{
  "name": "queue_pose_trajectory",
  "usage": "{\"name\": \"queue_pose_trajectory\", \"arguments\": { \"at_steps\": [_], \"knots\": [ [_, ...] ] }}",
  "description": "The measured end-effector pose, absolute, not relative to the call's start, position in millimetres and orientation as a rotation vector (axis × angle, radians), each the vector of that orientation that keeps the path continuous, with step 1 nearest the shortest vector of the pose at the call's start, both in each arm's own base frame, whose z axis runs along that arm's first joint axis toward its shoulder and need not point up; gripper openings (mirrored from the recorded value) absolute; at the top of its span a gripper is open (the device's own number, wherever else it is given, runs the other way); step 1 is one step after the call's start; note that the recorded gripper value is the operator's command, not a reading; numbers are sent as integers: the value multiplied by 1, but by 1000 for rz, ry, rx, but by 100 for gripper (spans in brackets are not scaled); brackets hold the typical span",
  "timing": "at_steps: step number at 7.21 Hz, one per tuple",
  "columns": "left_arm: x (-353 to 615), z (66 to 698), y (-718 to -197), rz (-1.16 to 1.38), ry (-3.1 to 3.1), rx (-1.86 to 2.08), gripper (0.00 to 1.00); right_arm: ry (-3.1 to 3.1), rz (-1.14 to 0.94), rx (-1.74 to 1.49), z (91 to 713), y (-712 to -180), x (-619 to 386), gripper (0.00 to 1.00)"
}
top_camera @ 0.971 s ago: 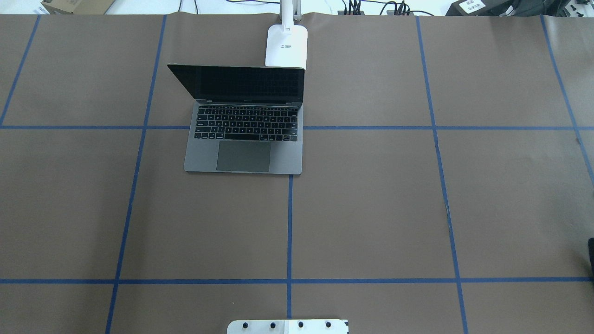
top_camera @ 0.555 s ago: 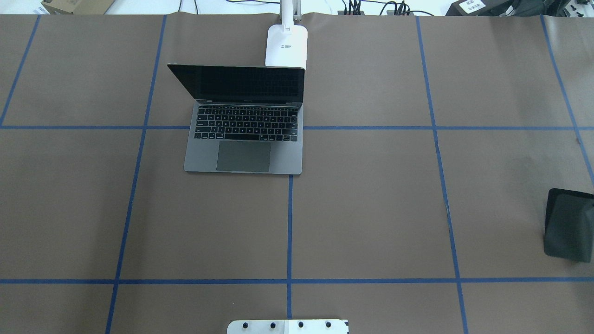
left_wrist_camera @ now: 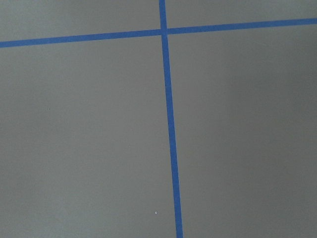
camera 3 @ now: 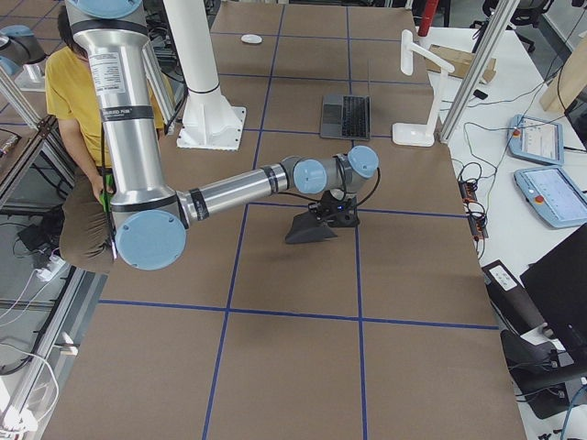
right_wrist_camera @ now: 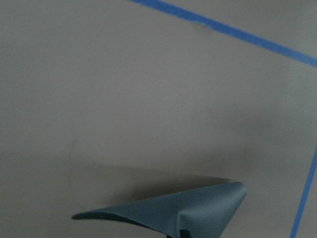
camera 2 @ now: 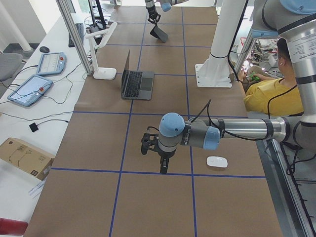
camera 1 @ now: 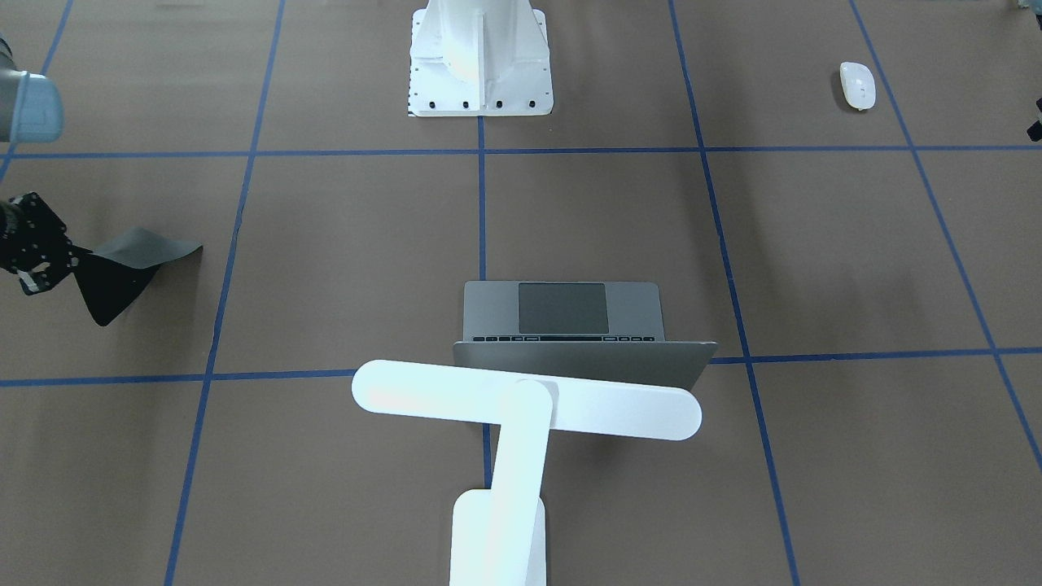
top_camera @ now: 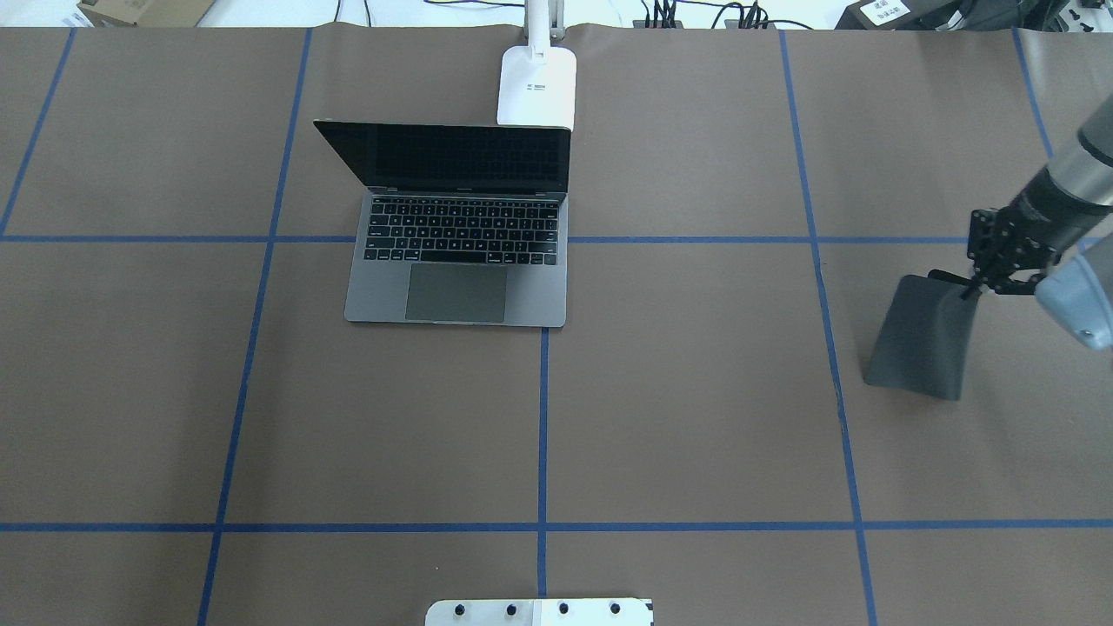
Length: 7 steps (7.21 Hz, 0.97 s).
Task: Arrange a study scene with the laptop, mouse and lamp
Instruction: 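Bring the hanging mouse pad in beside the laptop with the right gripper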
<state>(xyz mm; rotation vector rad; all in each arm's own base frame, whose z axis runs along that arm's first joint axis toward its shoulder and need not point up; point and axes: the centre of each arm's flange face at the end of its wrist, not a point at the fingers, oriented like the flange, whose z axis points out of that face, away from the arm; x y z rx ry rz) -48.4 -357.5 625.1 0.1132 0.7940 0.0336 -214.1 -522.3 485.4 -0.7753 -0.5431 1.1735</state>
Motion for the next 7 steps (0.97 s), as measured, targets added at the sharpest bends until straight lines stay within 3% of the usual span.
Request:
{"name": "queue_pose_trajectory", "arguments": {
  "at_steps": [3, 7],
  "knots": [
    [-48, 625, -358, 32, 794, 112, 100, -572, 1201, -754, 382, -541, -302, 0],
    [-48, 625, -359, 33, 794, 113, 100, -680, 1313, -667, 354, -555, -389, 0]
  ]
}}
